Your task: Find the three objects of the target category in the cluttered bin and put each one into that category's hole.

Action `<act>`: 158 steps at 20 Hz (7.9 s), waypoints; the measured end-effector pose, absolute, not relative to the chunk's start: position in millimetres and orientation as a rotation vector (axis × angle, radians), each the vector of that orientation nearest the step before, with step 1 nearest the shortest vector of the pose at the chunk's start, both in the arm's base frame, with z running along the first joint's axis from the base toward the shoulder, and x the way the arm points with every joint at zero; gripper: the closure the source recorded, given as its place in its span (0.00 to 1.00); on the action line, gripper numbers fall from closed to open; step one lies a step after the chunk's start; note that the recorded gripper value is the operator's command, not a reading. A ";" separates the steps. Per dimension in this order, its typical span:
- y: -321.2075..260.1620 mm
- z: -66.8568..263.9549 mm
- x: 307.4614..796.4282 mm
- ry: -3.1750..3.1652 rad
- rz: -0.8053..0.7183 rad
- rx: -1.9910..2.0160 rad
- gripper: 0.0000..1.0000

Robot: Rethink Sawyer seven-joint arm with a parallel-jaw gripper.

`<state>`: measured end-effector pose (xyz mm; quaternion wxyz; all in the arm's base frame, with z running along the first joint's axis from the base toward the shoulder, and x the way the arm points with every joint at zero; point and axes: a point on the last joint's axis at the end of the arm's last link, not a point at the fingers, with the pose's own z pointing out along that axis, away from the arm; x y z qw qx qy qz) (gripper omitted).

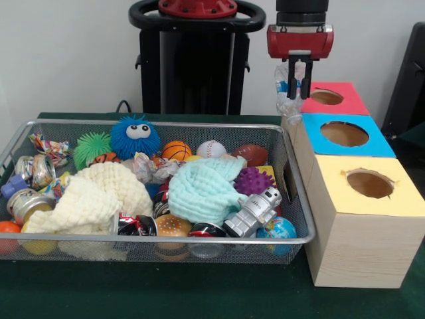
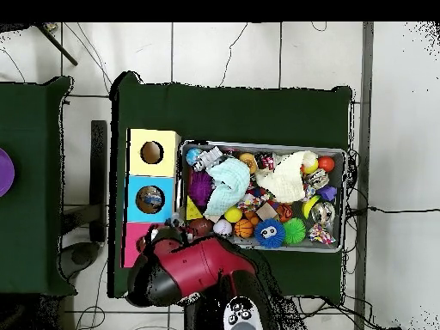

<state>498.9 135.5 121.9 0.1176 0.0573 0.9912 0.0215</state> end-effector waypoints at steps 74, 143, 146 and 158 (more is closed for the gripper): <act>183.8 152.8 481.9 2.980 0.105 -0.007 1.00; 218.6 130.5 542.9 2.923 0.043 -0.032 1.00; 215.1 128.7 543.0 2.926 0.037 -0.025 1.00; 195.8 119.1 550.0 2.930 0.048 0.034 1.00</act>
